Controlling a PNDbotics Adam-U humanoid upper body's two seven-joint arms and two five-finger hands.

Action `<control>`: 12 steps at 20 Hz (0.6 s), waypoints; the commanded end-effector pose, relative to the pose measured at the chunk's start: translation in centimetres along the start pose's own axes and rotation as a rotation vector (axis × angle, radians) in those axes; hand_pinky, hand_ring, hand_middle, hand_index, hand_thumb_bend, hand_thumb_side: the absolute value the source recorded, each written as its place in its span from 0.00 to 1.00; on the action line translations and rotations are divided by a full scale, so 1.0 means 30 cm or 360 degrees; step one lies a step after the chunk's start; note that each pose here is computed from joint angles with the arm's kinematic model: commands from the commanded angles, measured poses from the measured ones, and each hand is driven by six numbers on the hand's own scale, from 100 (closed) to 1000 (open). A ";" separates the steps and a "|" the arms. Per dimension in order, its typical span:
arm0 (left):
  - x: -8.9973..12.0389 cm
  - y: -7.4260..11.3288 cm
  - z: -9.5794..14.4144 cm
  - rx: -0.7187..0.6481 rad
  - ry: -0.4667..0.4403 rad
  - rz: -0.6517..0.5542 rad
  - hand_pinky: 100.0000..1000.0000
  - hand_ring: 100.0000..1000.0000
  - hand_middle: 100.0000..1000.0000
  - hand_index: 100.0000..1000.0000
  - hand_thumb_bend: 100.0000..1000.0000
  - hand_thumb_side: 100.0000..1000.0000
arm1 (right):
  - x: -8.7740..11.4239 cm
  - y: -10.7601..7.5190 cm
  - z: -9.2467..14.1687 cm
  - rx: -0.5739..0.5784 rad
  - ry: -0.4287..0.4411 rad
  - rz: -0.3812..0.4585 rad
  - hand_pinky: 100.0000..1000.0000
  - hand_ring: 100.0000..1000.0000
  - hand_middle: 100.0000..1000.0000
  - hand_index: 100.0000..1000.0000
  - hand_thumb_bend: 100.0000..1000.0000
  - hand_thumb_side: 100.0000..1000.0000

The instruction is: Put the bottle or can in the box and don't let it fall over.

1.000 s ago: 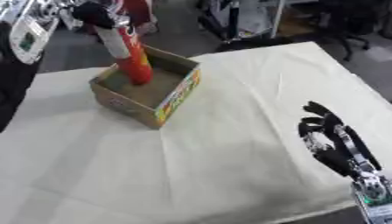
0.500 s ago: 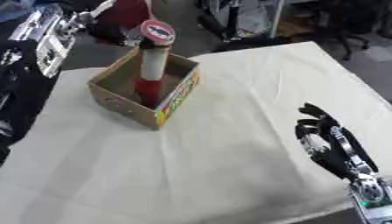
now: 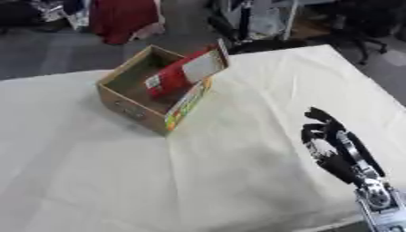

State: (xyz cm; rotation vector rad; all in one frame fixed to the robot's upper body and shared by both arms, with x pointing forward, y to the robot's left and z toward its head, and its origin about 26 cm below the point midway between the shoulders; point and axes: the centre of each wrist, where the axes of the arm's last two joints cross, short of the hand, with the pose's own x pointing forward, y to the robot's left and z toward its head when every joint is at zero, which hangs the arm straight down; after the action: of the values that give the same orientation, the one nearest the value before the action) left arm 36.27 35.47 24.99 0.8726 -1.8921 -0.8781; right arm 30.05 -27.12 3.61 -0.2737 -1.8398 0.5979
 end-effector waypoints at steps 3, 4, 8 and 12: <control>0.027 0.001 0.157 0.0256 0.0001 0.0283 0.65 0.67 0.72 0.86 0.56 0.86 | 0.004 -0.034 -0.003 -0.0055 -0.0003 0.0038 0.76 0.81 0.88 0.97 0.08 0.65; 0.022 -0.020 0.189 0.0294 0.0031 0.0334 0.63 0.66 0.71 0.86 0.56 0.85 | 0.003 -0.036 -0.002 -0.0061 0.0000 0.0039 0.76 0.81 0.88 0.97 0.08 0.65; 0.002 -0.097 0.300 0.0516 0.0172 0.0515 0.61 0.64 0.69 0.85 0.55 0.85 | 0.000 -0.041 0.003 -0.0084 0.0010 0.0040 0.76 0.81 0.88 0.97 0.08 0.64; -0.020 -0.197 0.378 0.0672 0.0382 0.0668 0.60 0.63 0.68 0.84 0.53 0.86 | -0.008 -0.041 0.015 -0.0097 0.0032 0.0033 0.76 0.81 0.88 0.97 0.08 0.65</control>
State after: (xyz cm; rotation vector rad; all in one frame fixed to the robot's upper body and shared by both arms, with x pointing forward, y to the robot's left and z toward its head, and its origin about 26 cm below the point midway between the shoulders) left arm 27.98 35.70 14.93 0.7189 -1.9441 -0.1675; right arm 29.70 -27.96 3.33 -0.3178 -1.8234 0.5513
